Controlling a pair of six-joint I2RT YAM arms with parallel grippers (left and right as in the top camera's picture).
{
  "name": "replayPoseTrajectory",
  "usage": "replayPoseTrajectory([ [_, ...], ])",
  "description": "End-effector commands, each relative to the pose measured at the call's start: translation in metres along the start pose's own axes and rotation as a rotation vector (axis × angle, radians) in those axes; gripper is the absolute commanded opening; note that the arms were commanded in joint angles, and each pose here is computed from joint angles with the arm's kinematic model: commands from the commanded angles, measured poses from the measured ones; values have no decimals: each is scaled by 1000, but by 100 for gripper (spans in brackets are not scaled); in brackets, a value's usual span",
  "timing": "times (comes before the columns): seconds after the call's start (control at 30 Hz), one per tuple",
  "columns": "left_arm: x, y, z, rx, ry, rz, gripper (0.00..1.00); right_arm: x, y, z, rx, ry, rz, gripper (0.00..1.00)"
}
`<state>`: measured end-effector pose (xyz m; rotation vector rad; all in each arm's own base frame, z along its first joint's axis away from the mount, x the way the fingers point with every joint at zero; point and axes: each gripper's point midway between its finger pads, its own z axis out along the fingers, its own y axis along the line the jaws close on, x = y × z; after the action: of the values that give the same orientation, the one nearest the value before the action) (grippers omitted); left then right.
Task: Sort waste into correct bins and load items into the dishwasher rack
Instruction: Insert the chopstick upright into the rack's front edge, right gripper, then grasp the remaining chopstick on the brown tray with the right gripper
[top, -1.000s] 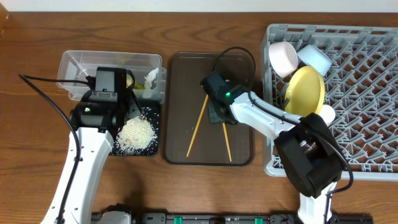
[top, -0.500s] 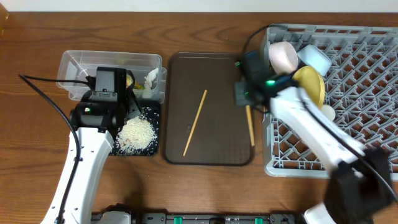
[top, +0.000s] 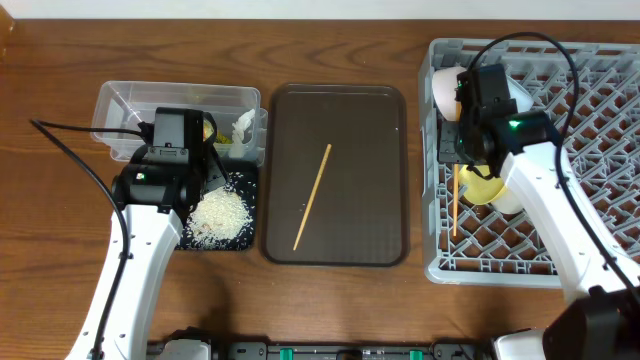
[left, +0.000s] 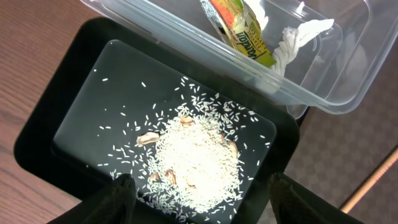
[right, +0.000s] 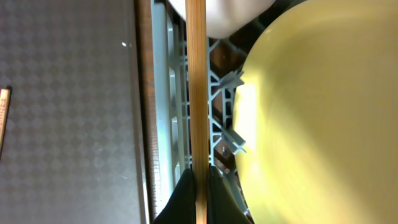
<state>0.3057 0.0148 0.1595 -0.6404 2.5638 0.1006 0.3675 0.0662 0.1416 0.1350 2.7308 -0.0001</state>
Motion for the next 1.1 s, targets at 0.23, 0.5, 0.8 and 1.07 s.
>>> replayPoseTrajectory([
  [0.23,-1,2,-1,-5,-4,-5,71,7,-4,27,34,67,-18,29],
  [0.5,-1,2,-1,-4,-5,-5,71,-18,8,17,-9,-50,-49,60],
  [0.8,-1,2,-1,-5,-4,-5,71,-49,105,-16,-407,-226,-174,73],
  [1.07,-1,2,1,-7,0,-4,71,-10,179,11,-474,-160,-320,70],
])
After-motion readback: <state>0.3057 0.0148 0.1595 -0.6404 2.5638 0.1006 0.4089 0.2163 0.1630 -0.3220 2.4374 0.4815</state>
